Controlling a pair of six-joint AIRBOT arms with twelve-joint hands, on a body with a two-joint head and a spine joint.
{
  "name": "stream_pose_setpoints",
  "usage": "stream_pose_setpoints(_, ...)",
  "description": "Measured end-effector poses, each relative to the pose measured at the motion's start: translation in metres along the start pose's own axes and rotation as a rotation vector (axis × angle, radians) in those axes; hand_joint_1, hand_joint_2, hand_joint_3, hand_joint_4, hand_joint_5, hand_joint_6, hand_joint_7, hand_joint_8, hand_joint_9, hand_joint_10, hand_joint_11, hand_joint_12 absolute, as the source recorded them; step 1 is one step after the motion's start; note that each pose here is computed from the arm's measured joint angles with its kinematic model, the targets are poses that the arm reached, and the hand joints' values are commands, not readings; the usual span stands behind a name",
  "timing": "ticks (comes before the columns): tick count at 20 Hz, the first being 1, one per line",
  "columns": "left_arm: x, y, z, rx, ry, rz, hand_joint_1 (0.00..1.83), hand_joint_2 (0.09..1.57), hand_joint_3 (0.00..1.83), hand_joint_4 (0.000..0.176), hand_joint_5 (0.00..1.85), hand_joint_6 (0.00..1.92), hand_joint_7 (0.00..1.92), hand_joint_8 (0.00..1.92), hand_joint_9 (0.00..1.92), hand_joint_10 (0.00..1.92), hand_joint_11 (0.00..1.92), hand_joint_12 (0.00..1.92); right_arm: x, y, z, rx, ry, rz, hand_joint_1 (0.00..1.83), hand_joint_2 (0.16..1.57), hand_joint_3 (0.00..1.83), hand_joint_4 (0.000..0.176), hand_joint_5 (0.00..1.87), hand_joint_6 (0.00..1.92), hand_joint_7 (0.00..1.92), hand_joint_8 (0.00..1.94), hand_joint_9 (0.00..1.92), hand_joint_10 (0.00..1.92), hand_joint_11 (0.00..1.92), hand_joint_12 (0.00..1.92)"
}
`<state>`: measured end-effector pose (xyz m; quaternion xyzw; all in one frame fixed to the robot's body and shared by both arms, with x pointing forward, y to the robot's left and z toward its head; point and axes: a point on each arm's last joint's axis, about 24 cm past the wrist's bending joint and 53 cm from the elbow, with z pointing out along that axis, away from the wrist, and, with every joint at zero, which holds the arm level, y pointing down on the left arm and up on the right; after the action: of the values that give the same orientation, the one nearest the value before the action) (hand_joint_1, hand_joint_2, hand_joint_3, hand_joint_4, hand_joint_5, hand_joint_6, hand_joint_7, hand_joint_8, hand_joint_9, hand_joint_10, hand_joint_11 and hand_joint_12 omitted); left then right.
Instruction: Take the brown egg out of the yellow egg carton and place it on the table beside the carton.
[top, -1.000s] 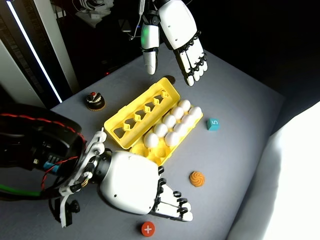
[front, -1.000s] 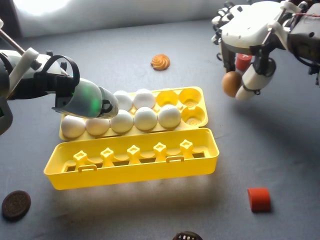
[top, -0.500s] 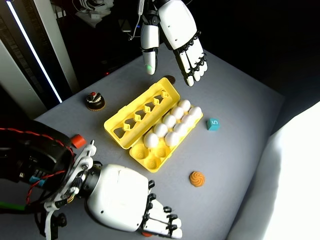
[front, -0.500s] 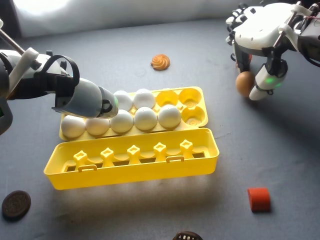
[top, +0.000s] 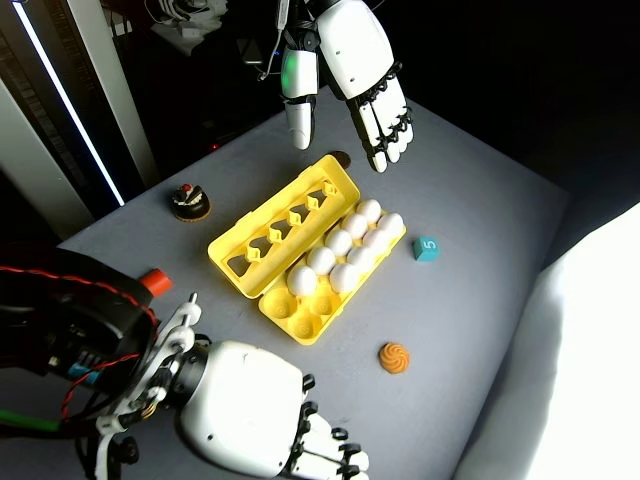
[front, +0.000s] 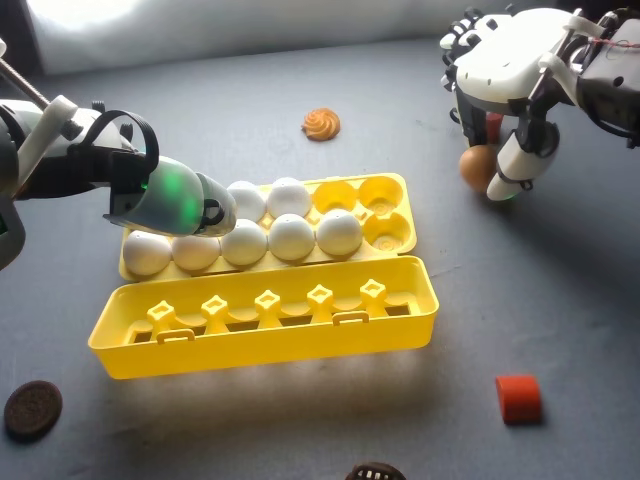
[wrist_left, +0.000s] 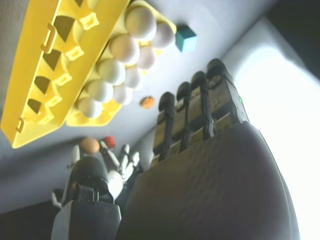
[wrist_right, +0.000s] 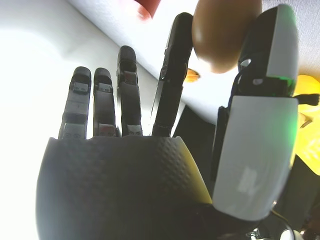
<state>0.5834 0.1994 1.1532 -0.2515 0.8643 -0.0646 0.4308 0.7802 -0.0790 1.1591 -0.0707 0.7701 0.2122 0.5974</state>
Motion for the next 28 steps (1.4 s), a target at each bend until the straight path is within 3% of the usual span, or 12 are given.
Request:
stream_pose_setpoints(7,0.000,0.000,0.000,0.000,0.000,0.000,0.00,1.17,0.00,0.000,0.12,0.00,0.07,0.00,0.04,0.00,0.04,0.03,0.001,0.005,0.004,-0.006,-0.001,0.001,1.12,0.95,0.00,0.176,1.49,0.04,0.37,0.00,0.05,0.01,0.00,0.00)
stream_pose_setpoints(13,0.000,0.000,0.000,0.000,0.000,0.000,0.00,1.17,0.00,0.000,0.10,0.00,0.04,0.00,0.01,0.00,0.02,0.02,0.003,0.012,0.006,-0.015,0.001,0.001,1.12,0.95,0.00,0.176,1.48,0.03,0.24,0.00,0.01,0.00,0.00,0.00)
stream_pose_setpoints(14,0.000,0.000,0.000,0.000,0.000,0.000,0.00,1.17,0.00,0.000,0.11,0.00,0.05,0.00,0.02,0.00,0.01,0.02,0.003,0.012,0.006,-0.014,0.001,0.001,1.06,0.81,0.00,0.176,1.17,0.00,0.24,0.00,0.01,0.00,0.00,0.00)
stream_pose_setpoints(15,0.000,0.000,0.000,-0.001,0.000,0.000,0.00,1.17,0.00,0.000,0.11,0.00,0.05,0.00,0.02,0.00,0.01,0.02,0.003,0.012,0.006,-0.014,0.000,0.001,1.06,0.81,0.00,0.176,1.17,0.00,0.24,0.00,0.01,0.00,0.00,0.00)
stream_pose_setpoints(16,0.000,0.000,0.000,0.000,0.000,0.000,0.00,1.17,0.00,0.000,0.11,0.00,0.06,0.01,0.02,0.01,0.02,0.02,0.003,0.012,0.006,-0.014,0.001,0.001,1.08,0.80,0.00,0.159,1.14,0.00,0.20,0.00,0.00,0.00,0.00,0.00)
stream_pose_setpoints(18,0.000,0.000,0.000,0.000,0.000,0.000,0.00,1.17,0.00,0.000,0.13,0.01,0.08,0.01,0.04,0.01,0.04,0.03,0.003,0.012,0.006,-0.014,0.001,0.001,1.08,0.79,0.00,0.159,1.13,0.00,0.18,0.00,0.00,0.00,0.00,0.00)
stream_pose_setpoints(19,0.000,0.000,0.000,0.000,0.000,0.000,0.00,1.17,0.00,0.000,0.12,0.00,0.06,0.00,0.02,0.00,0.02,0.02,0.003,0.012,0.006,-0.015,0.001,0.001,1.08,0.79,0.00,0.134,1.13,0.00,0.19,0.01,0.00,0.00,0.00,0.00)
stream_pose_setpoints(20,0.000,0.000,0.000,0.000,0.000,0.000,0.00,1.17,0.00,0.000,0.11,0.00,0.06,0.00,0.02,0.00,0.02,0.02,0.002,0.013,0.006,-0.018,0.000,0.005,1.08,0.79,0.00,0.134,1.13,0.00,0.20,0.01,0.00,0.00,0.00,0.00)
stream_pose_setpoints(21,0.000,0.000,0.000,0.000,0.000,0.000,0.00,1.17,0.00,0.000,0.11,0.00,0.05,0.00,0.01,0.00,0.01,0.02,0.002,0.013,0.006,-0.019,0.000,0.000,1.07,0.79,0.00,0.144,1.10,0.00,0.19,0.00,0.00,0.00,0.00,0.00)
stream_pose_setpoints(23,0.000,0.000,0.000,-0.001,-0.001,0.000,0.00,1.17,0.00,0.000,0.11,0.00,0.06,0.00,0.02,0.01,0.02,0.03,0.001,0.014,0.006,-0.019,-0.002,0.002,1.09,0.77,0.00,0.141,1.08,0.00,0.22,0.01,0.00,0.00,0.00,0.00)
stream_pose_setpoints(26,0.000,0.000,0.000,0.000,0.000,0.000,0.00,1.18,0.00,0.000,0.11,0.00,0.06,0.00,0.03,0.00,0.02,0.03,0.000,0.013,0.007,-0.018,-0.002,0.001,1.05,0.76,0.00,0.173,1.07,0.00,0.22,0.01,0.00,0.00,0.00,0.00)
stream_pose_setpoints(28,0.000,0.000,0.000,0.000,0.000,0.000,0.00,1.18,0.00,0.000,0.11,0.00,0.05,0.00,0.02,0.00,0.01,0.03,0.000,0.013,0.007,-0.017,-0.003,0.001,1.06,0.75,0.00,0.176,1.06,0.00,0.23,0.01,0.00,0.00,0.00,0.00)
